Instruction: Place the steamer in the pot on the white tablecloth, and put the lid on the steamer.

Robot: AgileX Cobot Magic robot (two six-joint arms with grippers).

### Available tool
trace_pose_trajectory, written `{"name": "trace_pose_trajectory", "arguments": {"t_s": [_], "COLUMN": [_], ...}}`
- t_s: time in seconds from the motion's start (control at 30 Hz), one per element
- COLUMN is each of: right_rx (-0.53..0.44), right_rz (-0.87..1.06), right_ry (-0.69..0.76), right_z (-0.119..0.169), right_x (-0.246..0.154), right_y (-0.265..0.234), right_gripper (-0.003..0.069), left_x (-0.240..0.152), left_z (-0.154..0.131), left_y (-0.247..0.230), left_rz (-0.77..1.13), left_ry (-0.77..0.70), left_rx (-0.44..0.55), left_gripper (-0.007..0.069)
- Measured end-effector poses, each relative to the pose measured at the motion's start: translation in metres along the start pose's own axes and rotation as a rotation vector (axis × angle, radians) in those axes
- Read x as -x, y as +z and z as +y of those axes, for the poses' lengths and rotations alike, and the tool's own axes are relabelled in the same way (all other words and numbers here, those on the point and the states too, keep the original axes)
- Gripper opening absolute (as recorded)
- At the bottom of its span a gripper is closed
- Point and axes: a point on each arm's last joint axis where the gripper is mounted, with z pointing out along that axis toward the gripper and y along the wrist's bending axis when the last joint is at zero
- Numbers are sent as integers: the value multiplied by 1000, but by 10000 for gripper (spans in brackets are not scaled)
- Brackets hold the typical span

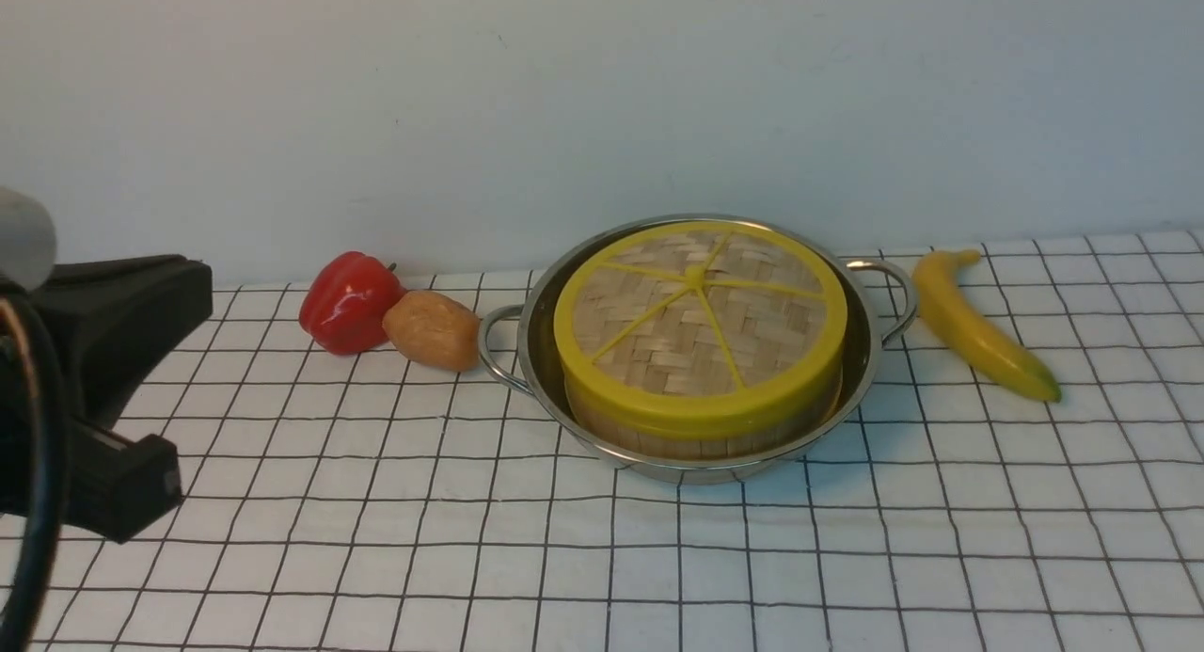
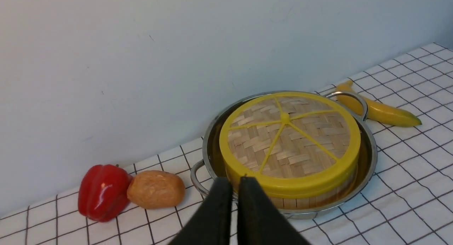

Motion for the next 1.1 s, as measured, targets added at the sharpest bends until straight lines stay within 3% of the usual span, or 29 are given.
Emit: {"name": "trace_pose_trajectory", "arguments": {"t_s": [0.27, 0.37, 0.43, 0.67, 0.9, 1.1], "right_rx": [0, 0, 0, 0, 0, 0], "right_rz": [0, 0, 0, 0, 0, 0], "right_ry": [0, 0, 0, 0, 0, 0], "right_z": [0, 0, 0, 0, 0, 0], "right_x": [0, 0, 0, 0, 0, 0], "right_y": [0, 0, 0, 0, 0, 0], "right_gripper": [73, 88, 92, 103, 120, 139], "left_x": [-22, -75, -100, -176, -186, -205], "left_z": [23, 23, 22, 17, 13, 11], "left_y": [-53, -57, -52, -31, -31, -21], "left_rz": [-122, -74, -32, 81, -27, 8], "left_ry": [-70, -112, -129, -168, -147, -150], "left_rx": [307, 466, 500, 524, 529, 495], "left_gripper": [45, 57, 63, 71, 85, 96]}}
